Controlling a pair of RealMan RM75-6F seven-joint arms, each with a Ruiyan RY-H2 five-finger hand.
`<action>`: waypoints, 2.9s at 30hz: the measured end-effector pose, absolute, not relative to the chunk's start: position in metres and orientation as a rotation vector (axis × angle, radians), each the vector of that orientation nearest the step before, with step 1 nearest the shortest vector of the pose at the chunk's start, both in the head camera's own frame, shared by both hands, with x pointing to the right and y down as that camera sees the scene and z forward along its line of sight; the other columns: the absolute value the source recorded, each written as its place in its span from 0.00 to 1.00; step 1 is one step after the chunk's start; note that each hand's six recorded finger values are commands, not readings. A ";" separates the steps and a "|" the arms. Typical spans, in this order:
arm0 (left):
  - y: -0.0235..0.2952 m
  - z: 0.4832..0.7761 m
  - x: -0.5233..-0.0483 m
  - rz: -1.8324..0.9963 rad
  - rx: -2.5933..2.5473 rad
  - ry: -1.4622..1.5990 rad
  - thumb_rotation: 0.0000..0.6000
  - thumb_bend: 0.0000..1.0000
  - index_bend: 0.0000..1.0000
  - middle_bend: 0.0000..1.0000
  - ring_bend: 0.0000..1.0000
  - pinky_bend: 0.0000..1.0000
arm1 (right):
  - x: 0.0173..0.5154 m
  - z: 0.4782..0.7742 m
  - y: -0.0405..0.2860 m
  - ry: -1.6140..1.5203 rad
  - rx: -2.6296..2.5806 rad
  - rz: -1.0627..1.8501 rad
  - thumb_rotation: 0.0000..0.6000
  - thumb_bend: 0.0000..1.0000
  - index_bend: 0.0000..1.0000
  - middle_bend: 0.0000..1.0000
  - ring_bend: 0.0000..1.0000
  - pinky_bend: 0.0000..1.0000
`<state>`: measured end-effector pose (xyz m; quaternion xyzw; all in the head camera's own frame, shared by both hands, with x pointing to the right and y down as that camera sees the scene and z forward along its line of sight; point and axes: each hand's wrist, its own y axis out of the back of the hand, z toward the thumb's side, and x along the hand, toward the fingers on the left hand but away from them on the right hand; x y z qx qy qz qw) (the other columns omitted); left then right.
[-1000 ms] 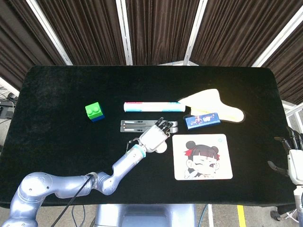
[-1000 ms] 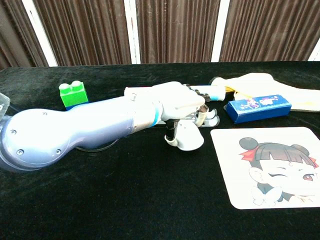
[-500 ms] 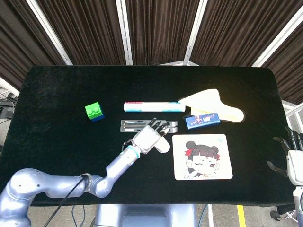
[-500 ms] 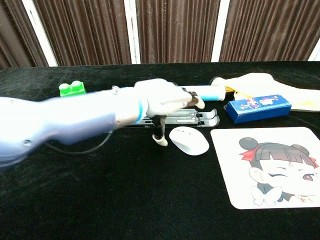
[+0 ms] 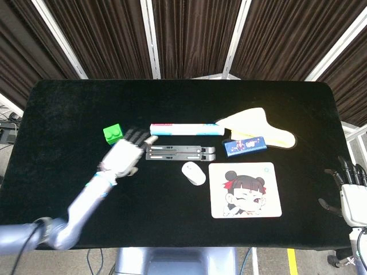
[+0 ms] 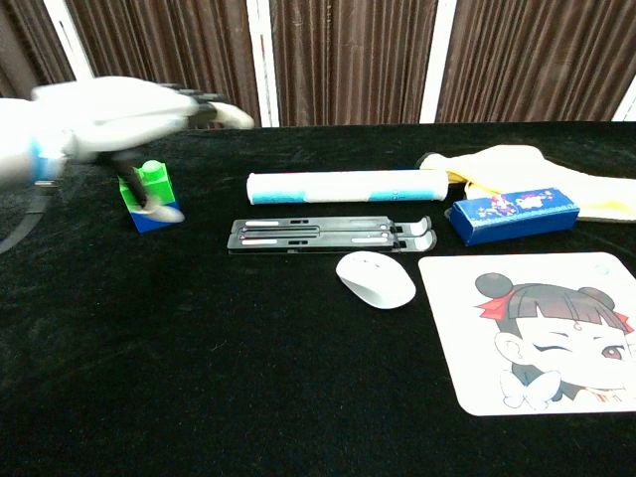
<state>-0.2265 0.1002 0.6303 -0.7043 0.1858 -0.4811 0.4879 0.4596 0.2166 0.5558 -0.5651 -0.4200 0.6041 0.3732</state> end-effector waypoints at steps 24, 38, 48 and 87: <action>0.211 0.547 -0.470 -1.420 -1.592 0.832 1.00 0.18 0.00 0.00 0.00 0.00 | 0.385 0.568 0.202 -1.017 -1.553 1.496 1.00 0.12 0.09 0.00 0.00 0.00; 0.214 0.541 -0.489 -1.403 -1.588 0.895 1.00 0.18 0.00 0.00 0.00 0.00 | 0.248 0.612 0.173 -0.952 -1.765 1.468 1.00 0.12 0.09 0.00 0.00 0.00; 0.212 0.536 -0.495 -1.391 -1.589 0.940 1.00 0.18 0.00 0.00 0.00 0.00 | 0.180 0.640 0.167 -1.005 -1.859 1.488 1.00 0.12 0.09 0.00 0.00 0.00; 0.204 0.531 -0.522 -1.476 -1.552 1.027 1.00 0.18 0.00 0.00 0.00 0.00 | 0.124 0.735 0.170 -1.175 -1.909 1.625 1.00 0.13 0.09 0.00 0.00 0.00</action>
